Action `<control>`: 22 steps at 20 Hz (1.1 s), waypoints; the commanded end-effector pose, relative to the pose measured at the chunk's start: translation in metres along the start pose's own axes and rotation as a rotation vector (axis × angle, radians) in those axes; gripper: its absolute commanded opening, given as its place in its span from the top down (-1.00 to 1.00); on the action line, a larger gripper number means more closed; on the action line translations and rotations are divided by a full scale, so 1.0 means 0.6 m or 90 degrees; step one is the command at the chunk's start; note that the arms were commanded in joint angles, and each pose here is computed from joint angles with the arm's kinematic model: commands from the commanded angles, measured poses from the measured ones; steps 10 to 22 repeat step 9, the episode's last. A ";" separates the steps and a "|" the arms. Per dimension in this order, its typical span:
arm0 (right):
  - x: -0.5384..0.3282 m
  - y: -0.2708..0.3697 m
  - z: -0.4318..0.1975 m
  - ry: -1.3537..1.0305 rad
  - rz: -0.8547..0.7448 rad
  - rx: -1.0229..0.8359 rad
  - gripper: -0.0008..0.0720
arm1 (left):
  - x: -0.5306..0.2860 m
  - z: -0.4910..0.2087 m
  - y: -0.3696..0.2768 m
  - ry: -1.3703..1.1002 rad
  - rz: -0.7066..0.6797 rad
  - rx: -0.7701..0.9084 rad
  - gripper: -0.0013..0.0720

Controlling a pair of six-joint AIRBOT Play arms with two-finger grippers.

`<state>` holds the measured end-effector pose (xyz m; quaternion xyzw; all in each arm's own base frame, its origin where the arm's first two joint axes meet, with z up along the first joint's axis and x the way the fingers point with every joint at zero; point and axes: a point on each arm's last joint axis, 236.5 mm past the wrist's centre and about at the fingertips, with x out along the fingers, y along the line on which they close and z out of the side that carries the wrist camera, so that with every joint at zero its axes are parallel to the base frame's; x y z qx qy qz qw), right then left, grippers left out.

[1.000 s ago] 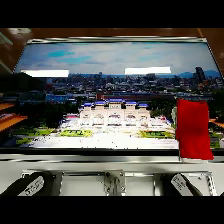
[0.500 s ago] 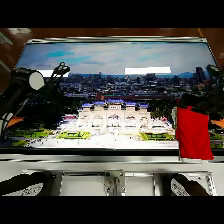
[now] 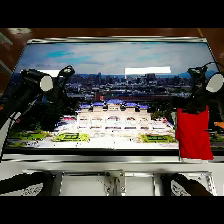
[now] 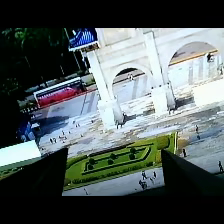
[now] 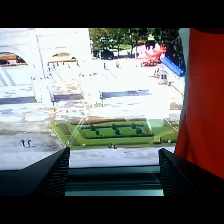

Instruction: Fold the shirts.

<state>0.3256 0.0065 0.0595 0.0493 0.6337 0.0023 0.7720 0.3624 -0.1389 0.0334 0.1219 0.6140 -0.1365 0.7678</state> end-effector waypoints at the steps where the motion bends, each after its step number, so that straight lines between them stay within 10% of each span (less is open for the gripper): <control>1: 0.001 0.003 0.000 0.001 0.000 -0.003 -0.88 | 0.001 0.006 0.001 -0.008 0.003 0.001 -0.81; 22: 0.001 0.003 0.000 0.001 0.000 -0.003 -0.88 | 0.001 0.012 0.002 -0.018 0.003 0.003 -0.81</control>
